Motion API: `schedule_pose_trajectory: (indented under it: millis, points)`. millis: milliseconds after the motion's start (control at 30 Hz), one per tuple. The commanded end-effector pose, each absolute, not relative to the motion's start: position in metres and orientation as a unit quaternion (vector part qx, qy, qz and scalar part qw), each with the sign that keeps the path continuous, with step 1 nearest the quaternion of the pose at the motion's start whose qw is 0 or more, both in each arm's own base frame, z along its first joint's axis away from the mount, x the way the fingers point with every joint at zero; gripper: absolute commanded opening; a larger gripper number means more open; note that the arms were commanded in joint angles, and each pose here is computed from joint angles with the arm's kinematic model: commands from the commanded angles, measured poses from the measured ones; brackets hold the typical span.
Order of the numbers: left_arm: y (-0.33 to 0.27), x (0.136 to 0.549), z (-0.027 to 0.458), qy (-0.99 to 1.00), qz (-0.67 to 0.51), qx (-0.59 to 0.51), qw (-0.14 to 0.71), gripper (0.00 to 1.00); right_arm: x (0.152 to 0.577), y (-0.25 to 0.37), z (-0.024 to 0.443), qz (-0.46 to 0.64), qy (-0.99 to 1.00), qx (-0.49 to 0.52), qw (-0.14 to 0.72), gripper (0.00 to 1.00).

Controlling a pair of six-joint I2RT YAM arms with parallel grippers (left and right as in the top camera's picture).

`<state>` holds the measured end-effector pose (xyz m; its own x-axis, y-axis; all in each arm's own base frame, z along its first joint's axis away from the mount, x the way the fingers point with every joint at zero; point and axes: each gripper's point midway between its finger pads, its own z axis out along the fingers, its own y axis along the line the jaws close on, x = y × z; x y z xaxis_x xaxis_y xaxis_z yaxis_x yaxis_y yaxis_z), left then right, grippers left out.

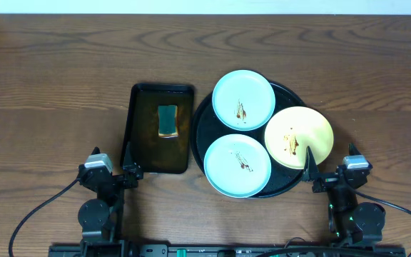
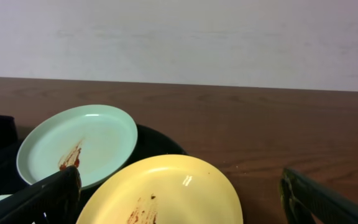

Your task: Clean dirty plates on tray and stack at the side

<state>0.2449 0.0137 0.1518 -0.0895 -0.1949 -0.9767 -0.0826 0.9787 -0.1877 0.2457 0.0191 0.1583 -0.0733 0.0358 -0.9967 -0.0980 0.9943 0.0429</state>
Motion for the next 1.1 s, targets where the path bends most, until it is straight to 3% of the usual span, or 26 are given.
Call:
schedule_pose_trajectory:
  millis: [0,433,700,1067]
  points:
    - [0.017,0.243,0.136,0.755,-0.028,-0.095,0.648,0.82,0.245,0.019,0.157,0.049,0.732,-0.019,0.680,0.99]
    - [0.017,0.245,0.124,0.792,-0.025,-0.098,0.602,0.82,0.243,0.013,0.137,0.063,0.787,0.032,0.613,0.99]
    - [0.017,0.250,0.143,0.831,-0.020,-0.101,0.546,0.82,0.248,0.008,0.159,0.048,0.829,0.046,0.555,0.99]
    - [0.018,0.263,0.167,0.918,-0.007,-0.108,0.381,0.82,0.267,0.014,0.152,0.031,0.930,0.010,0.366,0.99]
